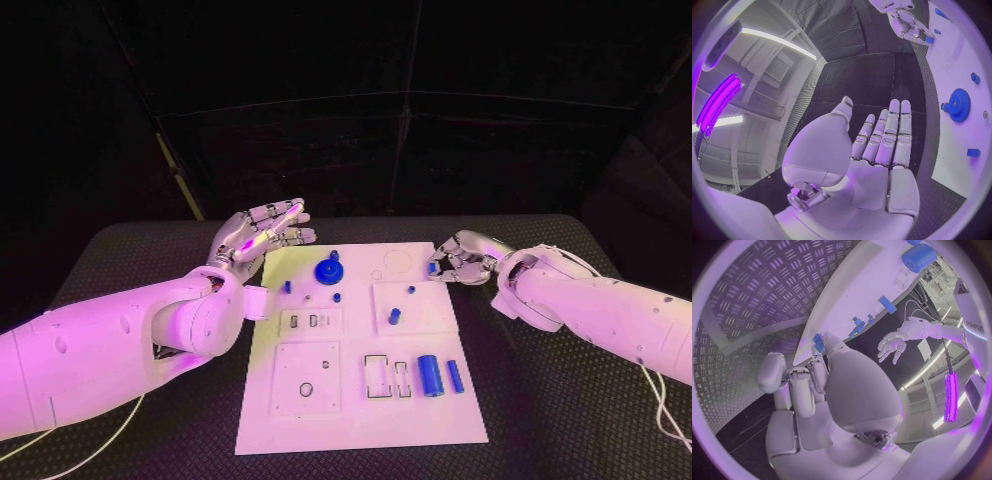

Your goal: Assemble the parts on the task board

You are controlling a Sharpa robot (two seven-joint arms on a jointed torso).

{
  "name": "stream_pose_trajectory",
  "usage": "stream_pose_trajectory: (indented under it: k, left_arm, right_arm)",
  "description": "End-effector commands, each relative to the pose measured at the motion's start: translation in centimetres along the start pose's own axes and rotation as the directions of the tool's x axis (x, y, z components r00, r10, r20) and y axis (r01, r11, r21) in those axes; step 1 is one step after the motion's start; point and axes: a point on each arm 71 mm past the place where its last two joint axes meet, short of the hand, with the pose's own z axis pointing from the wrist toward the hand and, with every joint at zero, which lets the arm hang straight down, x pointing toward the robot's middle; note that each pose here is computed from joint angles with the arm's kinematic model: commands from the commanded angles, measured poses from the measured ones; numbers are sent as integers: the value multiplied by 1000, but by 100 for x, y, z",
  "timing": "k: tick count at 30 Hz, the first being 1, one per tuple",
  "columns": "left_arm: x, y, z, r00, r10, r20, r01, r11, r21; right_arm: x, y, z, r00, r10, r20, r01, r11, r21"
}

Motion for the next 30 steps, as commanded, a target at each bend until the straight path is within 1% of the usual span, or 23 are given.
stream_pose_trajectory:
  k: [1,5,14,17,21,25,28,30]
  left_arm:
    - [14,-15,2,1000,-3,-14,3,1000,10]
    - [13,-15,1,1000,-3,-14,3,1000,10]
    - [5,-17,-2,1000,-2,-13,2,1000,9]
    - [-4,-18,-4,1000,-1,-11,1,1000,9]
    - [-12,-17,-4,1000,-1,-11,1,1000,7]
    - [-12,-15,-2,1000,-3,-14,3,1000,5]
    - [-16,-12,2,1000,-5,-16,5,1000,2]
    - [-19,-9,7,1000,-6,-18,6,1000,-1]
  right_arm:
    - [-7,10,7,1000,-7,17,7,1000,0]
    - [-7,33,13,999,-7,34,8,1000,-12]
    - [-41,119,-12,993,7,114,-1,999,-50]
    - [-47,162,-36,992,13,127,-6,999,-54]
    - [-13,292,-67,993,28,114,-20,998,-67]
    - [68,532,-84,995,37,93,-28,995,-94]
    - [150,734,-82,997,35,63,-28,992,-120]
    - [226,894,-69,999,30,34,-25,989,-143]
